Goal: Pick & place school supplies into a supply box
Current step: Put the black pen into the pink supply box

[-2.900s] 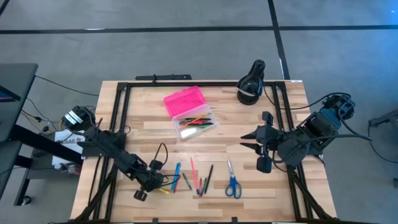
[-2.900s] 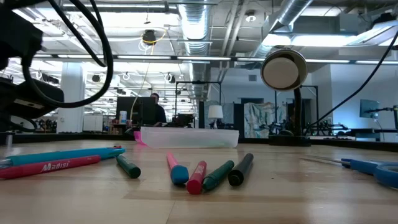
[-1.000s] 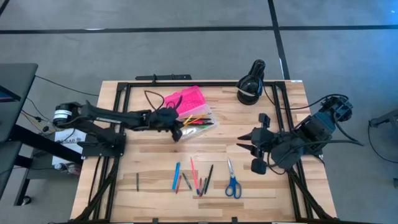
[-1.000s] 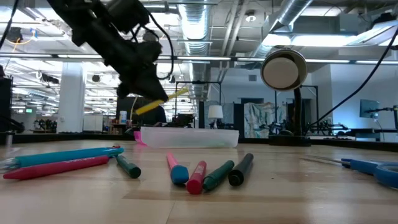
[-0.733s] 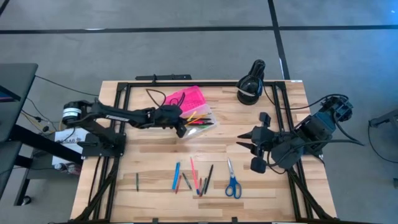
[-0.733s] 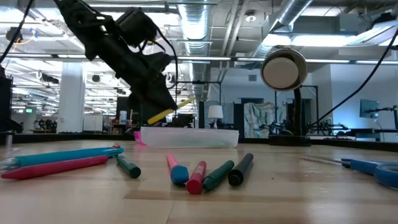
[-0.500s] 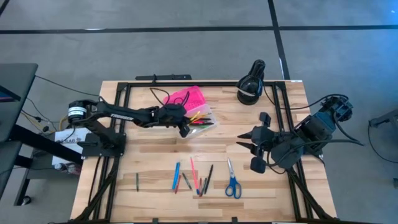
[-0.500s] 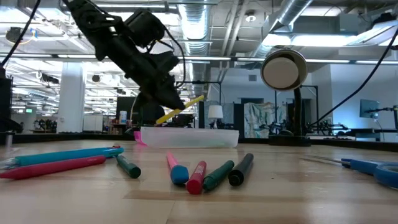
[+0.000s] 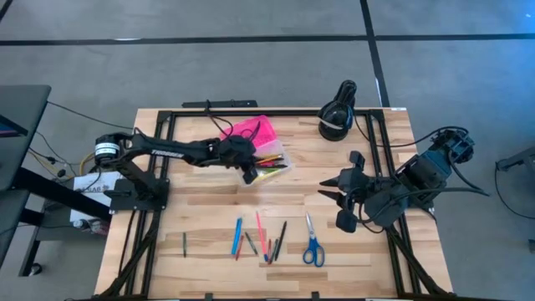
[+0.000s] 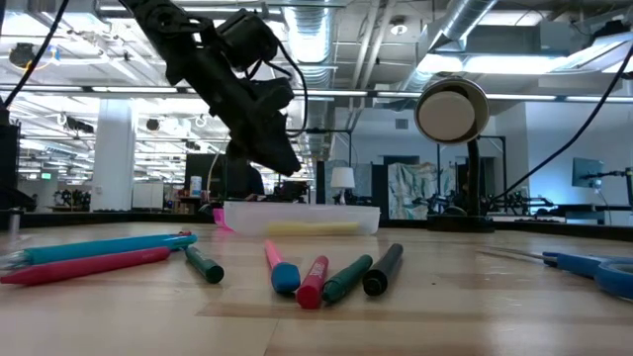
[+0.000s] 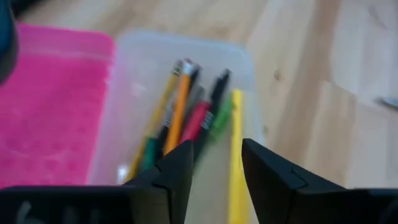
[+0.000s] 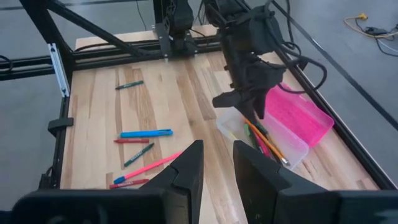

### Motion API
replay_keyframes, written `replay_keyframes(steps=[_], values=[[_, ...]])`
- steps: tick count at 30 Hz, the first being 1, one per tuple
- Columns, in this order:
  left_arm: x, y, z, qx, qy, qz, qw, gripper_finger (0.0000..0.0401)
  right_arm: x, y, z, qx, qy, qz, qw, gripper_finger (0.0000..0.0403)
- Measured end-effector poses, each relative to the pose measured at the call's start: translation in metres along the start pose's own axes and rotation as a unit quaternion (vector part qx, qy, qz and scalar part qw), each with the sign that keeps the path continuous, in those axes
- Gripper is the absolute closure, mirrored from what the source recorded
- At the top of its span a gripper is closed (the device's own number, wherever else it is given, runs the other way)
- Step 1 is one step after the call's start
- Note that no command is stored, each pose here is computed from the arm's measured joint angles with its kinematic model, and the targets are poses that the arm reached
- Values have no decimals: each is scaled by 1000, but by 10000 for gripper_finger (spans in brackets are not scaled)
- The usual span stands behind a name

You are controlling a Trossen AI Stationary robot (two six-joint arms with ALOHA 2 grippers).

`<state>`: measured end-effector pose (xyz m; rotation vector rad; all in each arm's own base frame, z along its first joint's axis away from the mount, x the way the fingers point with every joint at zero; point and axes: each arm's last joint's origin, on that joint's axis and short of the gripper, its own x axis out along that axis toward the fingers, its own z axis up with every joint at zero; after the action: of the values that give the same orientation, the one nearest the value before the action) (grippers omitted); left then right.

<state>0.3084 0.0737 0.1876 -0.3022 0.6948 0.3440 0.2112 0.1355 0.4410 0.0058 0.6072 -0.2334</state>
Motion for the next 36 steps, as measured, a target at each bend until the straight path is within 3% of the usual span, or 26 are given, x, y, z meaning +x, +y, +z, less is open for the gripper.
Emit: replay_keyframes(steps=[7,12,20,25,29,36], values=[[-14,-12,2,8,62,-30,998,268,0,-2,-2,-11,3,-16,1000,321],[-31,-28,8,20,57,-60,996,275,4,-5,-3,-4,10,-27,1000,321],[-82,-56,10,62,22,-122,990,284,47,-5,-35,64,111,-31,991,321],[-114,-62,7,87,5,-117,989,285,78,-3,-58,112,144,-37,983,321],[-133,-61,6,96,-16,-94,991,285,105,2,-74,80,139,-4,987,321],[-151,-55,7,104,-39,-73,991,285,147,2,-86,2,85,129,988,321]])
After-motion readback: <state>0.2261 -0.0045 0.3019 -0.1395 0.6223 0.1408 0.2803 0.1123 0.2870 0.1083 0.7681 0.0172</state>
